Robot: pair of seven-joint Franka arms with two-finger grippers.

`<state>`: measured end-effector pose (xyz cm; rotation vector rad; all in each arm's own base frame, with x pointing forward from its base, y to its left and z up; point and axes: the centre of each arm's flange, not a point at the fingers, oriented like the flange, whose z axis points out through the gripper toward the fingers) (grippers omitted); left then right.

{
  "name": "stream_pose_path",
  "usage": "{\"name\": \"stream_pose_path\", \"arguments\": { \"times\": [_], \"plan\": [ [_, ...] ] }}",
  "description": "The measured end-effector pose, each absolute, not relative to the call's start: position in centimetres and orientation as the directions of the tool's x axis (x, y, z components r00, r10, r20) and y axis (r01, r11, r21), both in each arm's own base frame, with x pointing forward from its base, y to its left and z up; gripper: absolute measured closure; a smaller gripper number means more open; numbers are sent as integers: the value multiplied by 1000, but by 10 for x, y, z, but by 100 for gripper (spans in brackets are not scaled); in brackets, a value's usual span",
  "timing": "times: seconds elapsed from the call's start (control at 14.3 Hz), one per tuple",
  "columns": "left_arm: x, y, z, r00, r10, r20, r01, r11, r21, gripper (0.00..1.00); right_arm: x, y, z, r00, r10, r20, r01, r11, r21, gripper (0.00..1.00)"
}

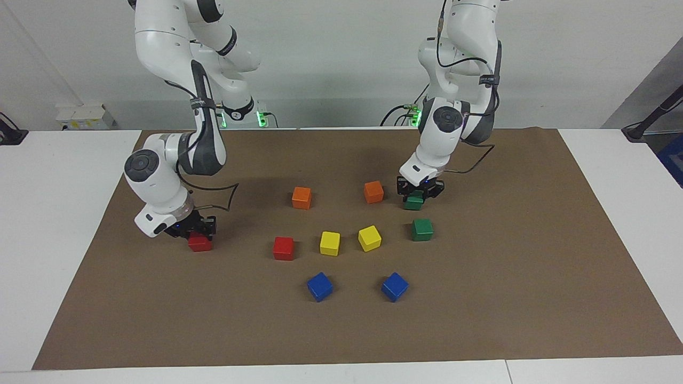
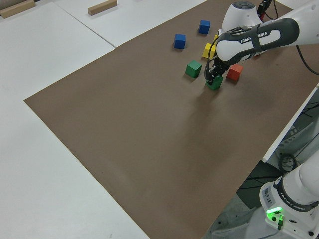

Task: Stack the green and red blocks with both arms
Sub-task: 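Move green outward with the left gripper while the right gripper sets red down, then set green down with the left gripper while the right gripper grasps other red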

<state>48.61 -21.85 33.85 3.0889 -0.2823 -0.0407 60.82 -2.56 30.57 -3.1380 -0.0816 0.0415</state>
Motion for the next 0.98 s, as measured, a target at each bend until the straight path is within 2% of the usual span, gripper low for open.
{"name": "stream_pose_path", "arguments": {
  "times": [0.07, 0.21, 0.35, 0.49, 0.63, 0.84, 0.98],
  "plan": [
    [499, -211, 361, 986, -163, -38, -161, -986, 41, 45, 608, -26, 305, 998, 52, -27, 52, -999, -3, 41],
    [520, -182, 417, 992, -113, -53, -111, -993, 41, 45, 608, -26, 306, 998, 52, -26, 52, -999, -3, 21],
    [525, -140, 463, 994, -103, -46, -101, -994, 44, 45, 610, -25, 312, 998, 53, -18, 53, -999, -2, 0],
    [522, -86, 486, 989, -135, -56, -133, -990, 48, 45, 612, -22, 336, 998, 57, -16, 57, -998, -1, 0],
    [520, -23, 494, 984, -169, -59, -166, -984, 58, 45, 616, -13, 380, 997, 71, -29, 71, -997, -2, 0],
    [511, 61, 477, 980, -188, -62, -184, -980, 72, 45, 628, 25, 450, 999, 46, -15, 46, -999, 0, 0],
    [504, 86, 453, 984, -173, -46, -170, -983, 68, 45, 632, 75, 463, 1000, -13, 8, -13, -1000, -2, 0]
  ]
}}
